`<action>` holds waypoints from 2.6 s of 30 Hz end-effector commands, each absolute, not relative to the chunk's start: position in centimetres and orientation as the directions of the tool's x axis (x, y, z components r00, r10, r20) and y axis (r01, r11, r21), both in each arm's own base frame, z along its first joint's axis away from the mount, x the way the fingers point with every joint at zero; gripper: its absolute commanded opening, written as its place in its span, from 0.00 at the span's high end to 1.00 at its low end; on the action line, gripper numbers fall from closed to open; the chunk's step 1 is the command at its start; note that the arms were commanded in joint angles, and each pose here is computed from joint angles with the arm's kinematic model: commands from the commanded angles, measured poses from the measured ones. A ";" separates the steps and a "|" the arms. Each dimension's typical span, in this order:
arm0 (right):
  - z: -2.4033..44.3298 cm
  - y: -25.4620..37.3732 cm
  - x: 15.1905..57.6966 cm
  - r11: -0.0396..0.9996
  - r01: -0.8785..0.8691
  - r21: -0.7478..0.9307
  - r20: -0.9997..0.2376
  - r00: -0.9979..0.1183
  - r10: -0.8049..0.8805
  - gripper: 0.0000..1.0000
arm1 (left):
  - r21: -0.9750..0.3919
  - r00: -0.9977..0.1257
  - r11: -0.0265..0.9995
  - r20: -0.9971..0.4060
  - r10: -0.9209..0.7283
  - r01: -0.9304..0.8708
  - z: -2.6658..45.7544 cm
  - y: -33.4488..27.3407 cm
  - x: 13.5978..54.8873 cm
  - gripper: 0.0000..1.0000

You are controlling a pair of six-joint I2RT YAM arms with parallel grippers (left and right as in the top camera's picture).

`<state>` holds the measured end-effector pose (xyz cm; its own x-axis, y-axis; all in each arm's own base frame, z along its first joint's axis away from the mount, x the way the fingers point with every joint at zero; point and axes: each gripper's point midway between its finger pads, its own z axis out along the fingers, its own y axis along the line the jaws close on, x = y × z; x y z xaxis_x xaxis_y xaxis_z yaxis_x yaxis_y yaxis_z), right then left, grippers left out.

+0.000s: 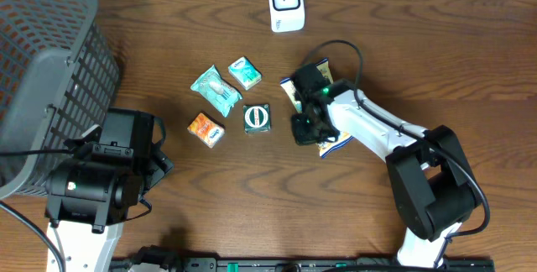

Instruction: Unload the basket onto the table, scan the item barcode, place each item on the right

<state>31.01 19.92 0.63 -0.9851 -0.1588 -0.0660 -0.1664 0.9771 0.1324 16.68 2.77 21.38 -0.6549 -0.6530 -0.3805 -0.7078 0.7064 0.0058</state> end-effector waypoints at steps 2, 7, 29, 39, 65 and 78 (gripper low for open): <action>-0.4 15.3 31.7 1.000 -0.015 0.001 -0.065 -0.998 -0.015 0.94 | -0.006 -0.634 0.695 -0.404 -0.660 -0.719 22.1 3.1 16.8 0.02; 0.3 10.7 33.6 0.992 0.081 -0.101 -0.105 -0.992 0.070 0.99 | -0.006 -0.634 0.695 -0.404 -0.660 -0.719 22.1 3.1 16.8 0.03; 13.4 18.6 48.6 0.934 -0.117 0.336 -0.479 -0.875 0.063 0.74 | -0.006 -0.634 0.695 -0.404 -0.660 -0.719 22.1 3.1 16.8 0.02; 3.2 23.8 45.1 0.943 -0.165 0.289 -0.291 -0.954 -0.078 0.62 | -0.006 -0.634 0.695 -0.404 -0.660 -0.719 22.1 3.1 16.8 0.02; 13.9 11.4 36.8 0.990 0.032 -0.137 -0.200 -0.980 0.004 0.42 | -0.006 -0.634 0.695 -0.404 -0.660 -0.719 22.1 3.1 16.8 0.02; 11.9 10.7 39.3 0.991 0.042 -0.126 -0.223 -0.975 0.013 0.35 | -0.006 -0.634 0.695 -0.404 -0.660 -0.719 22.1 3.1 16.8 0.03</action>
